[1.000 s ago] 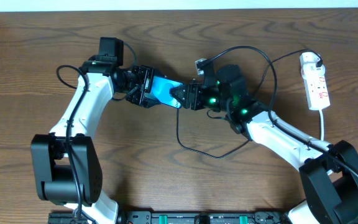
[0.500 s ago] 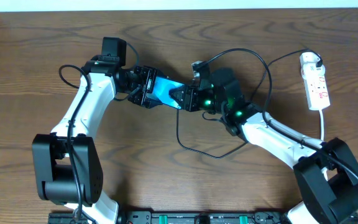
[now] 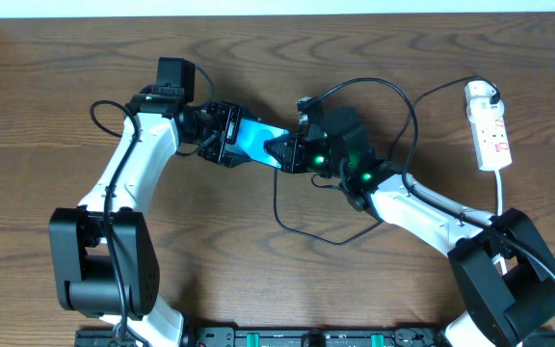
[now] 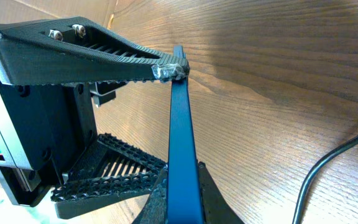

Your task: Plug charger to phone and switch on socket

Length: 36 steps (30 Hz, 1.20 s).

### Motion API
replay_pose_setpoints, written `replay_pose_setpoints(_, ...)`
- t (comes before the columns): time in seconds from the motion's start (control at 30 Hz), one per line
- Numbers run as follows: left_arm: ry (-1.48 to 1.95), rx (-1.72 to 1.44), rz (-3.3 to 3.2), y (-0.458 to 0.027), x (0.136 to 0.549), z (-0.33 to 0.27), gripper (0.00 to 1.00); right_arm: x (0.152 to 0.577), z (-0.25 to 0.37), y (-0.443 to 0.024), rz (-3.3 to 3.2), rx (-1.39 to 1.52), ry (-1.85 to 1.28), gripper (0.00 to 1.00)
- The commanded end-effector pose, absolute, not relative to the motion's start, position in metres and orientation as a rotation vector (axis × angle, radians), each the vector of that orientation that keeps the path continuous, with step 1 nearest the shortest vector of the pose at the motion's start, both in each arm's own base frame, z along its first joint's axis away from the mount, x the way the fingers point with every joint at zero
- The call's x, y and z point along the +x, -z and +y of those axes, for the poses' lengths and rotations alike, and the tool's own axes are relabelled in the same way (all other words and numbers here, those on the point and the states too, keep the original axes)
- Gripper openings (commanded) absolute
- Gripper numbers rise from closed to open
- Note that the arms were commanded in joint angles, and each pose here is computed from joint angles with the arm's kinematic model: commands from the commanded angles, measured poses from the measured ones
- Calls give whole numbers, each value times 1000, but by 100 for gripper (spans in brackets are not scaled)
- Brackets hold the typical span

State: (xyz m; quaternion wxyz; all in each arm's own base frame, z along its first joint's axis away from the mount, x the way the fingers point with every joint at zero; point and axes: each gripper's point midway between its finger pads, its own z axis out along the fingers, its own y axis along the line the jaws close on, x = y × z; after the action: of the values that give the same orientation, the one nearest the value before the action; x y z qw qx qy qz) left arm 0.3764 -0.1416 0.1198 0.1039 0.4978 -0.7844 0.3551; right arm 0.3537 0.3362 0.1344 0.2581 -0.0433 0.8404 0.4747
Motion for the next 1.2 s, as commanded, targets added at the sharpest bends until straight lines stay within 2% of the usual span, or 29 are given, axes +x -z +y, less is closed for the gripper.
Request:
replay_pose_setpoints(0.0, -1074, 1457, -2293, -127, 376, -146, 57, 364, 333, -145, 2253, -59, -1327, 1)
replay_pose_setpoints(0.03, -1073, 1457, -2294, -127, 377, -146, 59, 367, 329, -145, 2255, -38, -1334, 1)
replay_pose_setpoints(0.13, -1070, 1456, -2306, -126, 377, -145, 72, 380, 310, -147, 2258, 33, -1362, 1)
replay_pose_setpoints(0.27, -1077, 1437, -2330, -126, 378, -144, 85, 390, 289, -146, 2270, 97, -1387, 1)
replay_pose_setpoints(0.37, -1096, 1395, -2373, -127, 379, -145, 91, 397, 277, -145, 2275, 154, -1399, 1)
replay_pose_setpoints(0.5, -1146, 1322, -2448, -129, 386, -145, 92, 404, 268, -146, 2269, 228, -1414, 1)
replay_pose_setpoints(0.7, -1383, 1048, -2613, -150, 406, -157, 92, 418, 260, -168, 2183, 390, -1539, 1)
replay_pose_setpoints(0.83, -1635, 872, -2635, -179, 425, -170, 92, 431, 257, -185, 2092, 627, -1646, 1)
replay_pose_setpoints(1.0, -1698, 967, -2542, -191, 435, -172, 91, 444, 255, -203, 1953, 936, -1784, 1)
replay_pose_setpoints(1.17, -1758, 996, -2508, -201, 444, -174, 85, 437, 274, -224, 1881, 957, -1904, 1)
